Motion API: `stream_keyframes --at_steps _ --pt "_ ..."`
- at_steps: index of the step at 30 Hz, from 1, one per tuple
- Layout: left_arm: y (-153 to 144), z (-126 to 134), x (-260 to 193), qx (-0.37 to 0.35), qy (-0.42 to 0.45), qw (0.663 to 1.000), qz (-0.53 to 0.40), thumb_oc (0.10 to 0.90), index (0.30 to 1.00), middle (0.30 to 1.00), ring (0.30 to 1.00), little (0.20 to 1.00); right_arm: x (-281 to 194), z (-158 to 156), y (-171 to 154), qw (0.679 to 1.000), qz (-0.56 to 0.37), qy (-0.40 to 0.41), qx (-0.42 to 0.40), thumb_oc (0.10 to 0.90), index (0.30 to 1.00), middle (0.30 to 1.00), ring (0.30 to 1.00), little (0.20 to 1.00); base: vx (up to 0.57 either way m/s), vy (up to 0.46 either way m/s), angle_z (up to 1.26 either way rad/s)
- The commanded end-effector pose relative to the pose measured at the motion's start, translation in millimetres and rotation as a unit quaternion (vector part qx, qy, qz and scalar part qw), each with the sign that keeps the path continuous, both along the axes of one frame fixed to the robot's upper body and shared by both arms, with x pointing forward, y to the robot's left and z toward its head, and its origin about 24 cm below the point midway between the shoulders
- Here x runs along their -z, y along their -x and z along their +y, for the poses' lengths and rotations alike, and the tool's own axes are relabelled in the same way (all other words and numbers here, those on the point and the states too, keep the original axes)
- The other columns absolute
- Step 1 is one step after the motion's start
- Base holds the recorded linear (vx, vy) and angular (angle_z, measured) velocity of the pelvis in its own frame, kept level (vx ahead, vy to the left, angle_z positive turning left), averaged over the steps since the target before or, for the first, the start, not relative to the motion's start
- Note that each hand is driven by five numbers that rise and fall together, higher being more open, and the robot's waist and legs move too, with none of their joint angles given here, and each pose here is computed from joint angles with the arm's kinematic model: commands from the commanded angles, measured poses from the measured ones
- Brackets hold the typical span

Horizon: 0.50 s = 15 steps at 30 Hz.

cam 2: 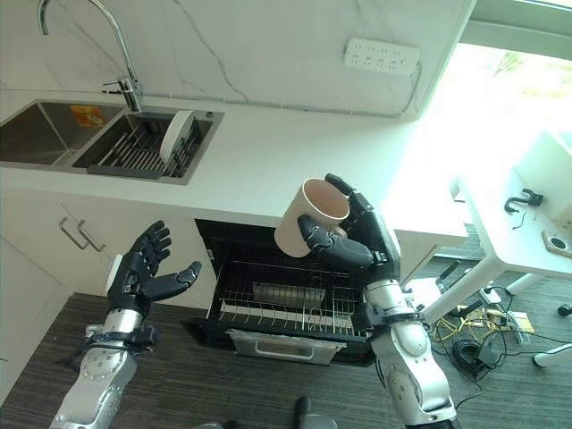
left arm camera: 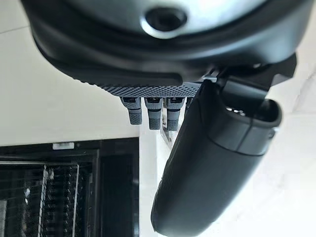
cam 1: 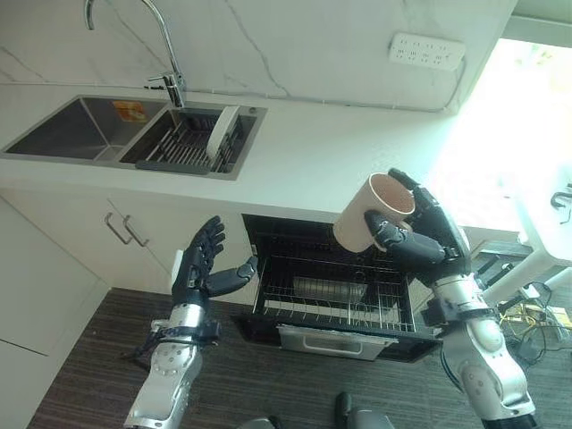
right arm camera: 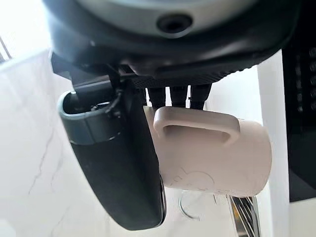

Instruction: Place the dishes in the dishwasher.

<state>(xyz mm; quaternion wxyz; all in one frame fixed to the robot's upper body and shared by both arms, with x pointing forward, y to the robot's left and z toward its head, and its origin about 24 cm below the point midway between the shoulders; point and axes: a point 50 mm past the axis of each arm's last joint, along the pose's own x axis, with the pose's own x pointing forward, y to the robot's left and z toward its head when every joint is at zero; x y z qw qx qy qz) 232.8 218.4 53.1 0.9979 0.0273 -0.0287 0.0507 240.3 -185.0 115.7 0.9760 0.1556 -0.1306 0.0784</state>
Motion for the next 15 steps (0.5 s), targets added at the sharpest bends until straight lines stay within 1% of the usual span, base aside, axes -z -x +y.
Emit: stream_keyframes --at_steps 1,4,6,8,9,12,13,15 --pt "-11.2 -9.6 -55.7 0.067 -0.026 0.986 -0.150 0.800 0.900 0.900 0.900 0.900 -42.1 -9.6 -0.2 0.990 -0.128 -0.050 0.017 0.400 0.300 0.300 0.300 0.300 0.00 0.000 0.00" --pt "-13.7 -10.1 -55.3 0.095 -0.059 0.985 -0.135 0.800 0.900 0.900 0.900 0.900 -38.1 -11.3 -0.1 0.991 -0.117 -0.060 0.013 0.400 0.300 0.300 0.300 0.300 0.00 0.000 0.00" --pt "-15.9 -11.6 -50.7 0.131 -0.097 0.981 -0.105 0.800 0.900 0.900 0.900 0.900 -34.7 -13.1 -0.2 0.992 -0.110 -0.064 0.013 0.400 0.300 0.300 0.300 0.300 0.02 0.013 -0.05" --pt "-16.4 -13.9 -50.4 0.149 -0.130 0.976 -0.096 0.800 0.900 0.900 0.900 0.900 -34.9 -13.3 0.0 0.992 -0.108 -0.062 0.011 0.400 0.300 0.300 0.300 0.300 0.00 0.016 -0.05" --pt "-17.7 -16.4 -48.3 0.173 -0.149 0.970 -0.078 0.800 0.900 0.900 0.900 0.900 -34.4 -12.7 0.2 0.993 -0.106 -0.059 0.008 0.400 0.300 0.300 0.300 0.300 0.00 0.016 -0.05" --pt "-21.1 -21.4 -42.5 0.217 -0.180 0.959 -0.040 0.800 0.900 0.900 0.900 0.900 -35.0 -12.4 -0.3 0.993 -0.104 -0.057 0.003 0.400 0.300 0.300 0.300 0.300 0.01 0.012 -0.05" --pt "-23.3 -26.1 -34.4 0.256 -0.193 0.947 0.003 0.800 0.900 0.900 0.900 0.900 -35.1 -11.2 -1.5 0.993 -0.102 -0.055 -0.002 0.400 0.300 0.300 0.300 0.300 0.01 0.014 -0.08" --pt "-26.9 -30.7 -29.3 0.276 -0.209 0.937 0.034 0.800 0.900 0.900 0.900 0.900 -36.0 -10.2 -2.8 0.993 -0.102 -0.053 -0.006 0.400 0.300 0.300 0.300 0.300 0.01 0.019 -0.12"
